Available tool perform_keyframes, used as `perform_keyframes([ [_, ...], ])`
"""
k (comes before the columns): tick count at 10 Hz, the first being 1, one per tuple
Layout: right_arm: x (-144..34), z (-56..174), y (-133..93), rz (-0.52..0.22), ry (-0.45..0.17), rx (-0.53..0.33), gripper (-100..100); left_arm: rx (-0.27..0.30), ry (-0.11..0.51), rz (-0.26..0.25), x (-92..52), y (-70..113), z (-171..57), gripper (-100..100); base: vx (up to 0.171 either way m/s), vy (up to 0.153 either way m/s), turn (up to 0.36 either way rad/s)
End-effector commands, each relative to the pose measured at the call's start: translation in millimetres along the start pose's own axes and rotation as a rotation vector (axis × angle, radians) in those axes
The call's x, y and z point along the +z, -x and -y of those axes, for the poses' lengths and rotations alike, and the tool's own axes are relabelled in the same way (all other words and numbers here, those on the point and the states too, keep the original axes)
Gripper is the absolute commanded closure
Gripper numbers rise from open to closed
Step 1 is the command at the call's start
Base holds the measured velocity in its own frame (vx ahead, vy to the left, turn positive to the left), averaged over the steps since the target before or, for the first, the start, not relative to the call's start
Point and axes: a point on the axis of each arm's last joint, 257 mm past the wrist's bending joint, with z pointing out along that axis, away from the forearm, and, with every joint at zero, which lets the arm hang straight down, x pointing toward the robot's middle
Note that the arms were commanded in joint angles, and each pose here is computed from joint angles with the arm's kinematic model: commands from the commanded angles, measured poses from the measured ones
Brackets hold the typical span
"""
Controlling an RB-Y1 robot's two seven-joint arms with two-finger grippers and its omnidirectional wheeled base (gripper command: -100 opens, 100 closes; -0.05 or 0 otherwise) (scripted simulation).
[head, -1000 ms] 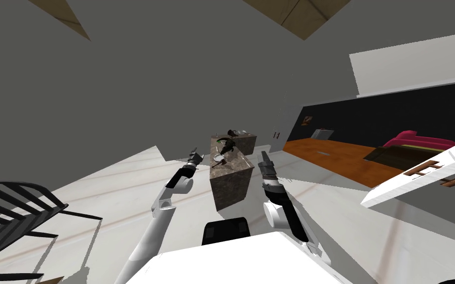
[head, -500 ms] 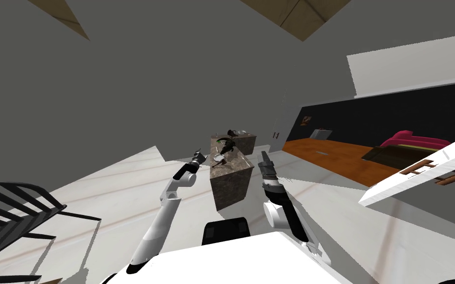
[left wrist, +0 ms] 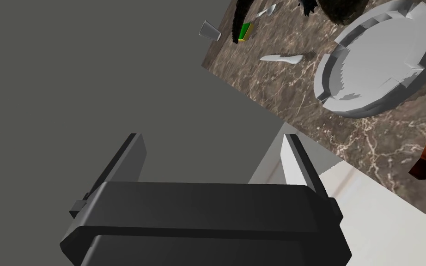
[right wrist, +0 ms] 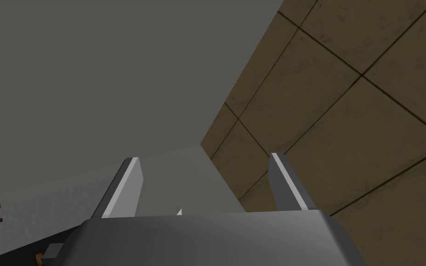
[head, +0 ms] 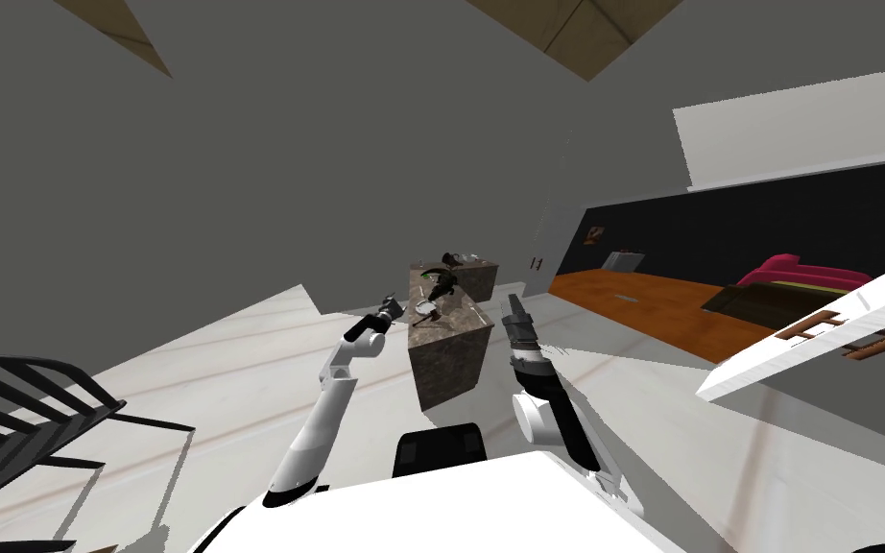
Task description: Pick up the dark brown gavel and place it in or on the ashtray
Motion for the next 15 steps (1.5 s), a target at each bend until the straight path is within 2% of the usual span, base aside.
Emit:
perform_keyframes([
  [1,0.0,0,0,0.0,0.0,0.0,0,-0.019,0.057,0.015,9.9,0.5,-14,-100,0.011,-0.005,-0.004],
  [3,0.0,0,0,0.0,0.0,0.0,0,-0.019,0.084,0.028,9.3,3.8,-21,-100,0.01,-0.004,-0.003],
  [4,0.0,0,0,0.0,0.0,0.0,0,-0.034,0.13,0.038,17.4,2.7,-31,-100,0.014,-0.005,-0.002],
  [5,0.0,0,0,0.0,0.0,0.0,0,-0.034,0.155,0.05,16.4,5.7,-37,-100,0.017,-0.008,-0.006],
  [6,0.0,0,0,0.0,0.0,0.0,0,-0.047,0.19,0.056,23.8,3.5,-45,-100,0.028,-0.017,-0.002],
  [8,0.0,0,0,0.0,0.0,0.0,0,-0.046,0.231,0.075,21.3,8.2,-55,-100,0.021,-0.009,0.0],
  [9,0.0,0,0,0.0,0.0,0.0,0,-0.056,0.27,0.083,27.3,6.4,-63,-100,0.023,-0.007,0.0],
  [10,0.0,0,0,0.0,0.0,0.0,0,-0.055,0.296,0.095,25.2,9.3,-70,-100,0.025,-0.009,-0.001],
  [11,0.0,0,0,0.0,0.0,0.0,0,-0.055,0.305,0.099,24.4,10.3,-72,-100,0.01,-0.006,0.0],
  [12,0.0,0,0,0.0,0.0,0.0,0,-0.062,0.35,0.11,28.6,9.2,-81,-100,0.02,-0.014,0.001],
  [14,0.0,0,0,0.0,0.0,0.0,0,-0.062,0.377,0.122,25.8,12.1,-88,-100,0.017,-0.016,0.0],
  [15,0.0,0,0,0.0,0.0,0.0,0,-0.067,0.424,0.134,28.5,11.2,-98,-100,0.025,-0.011,0.003],
])
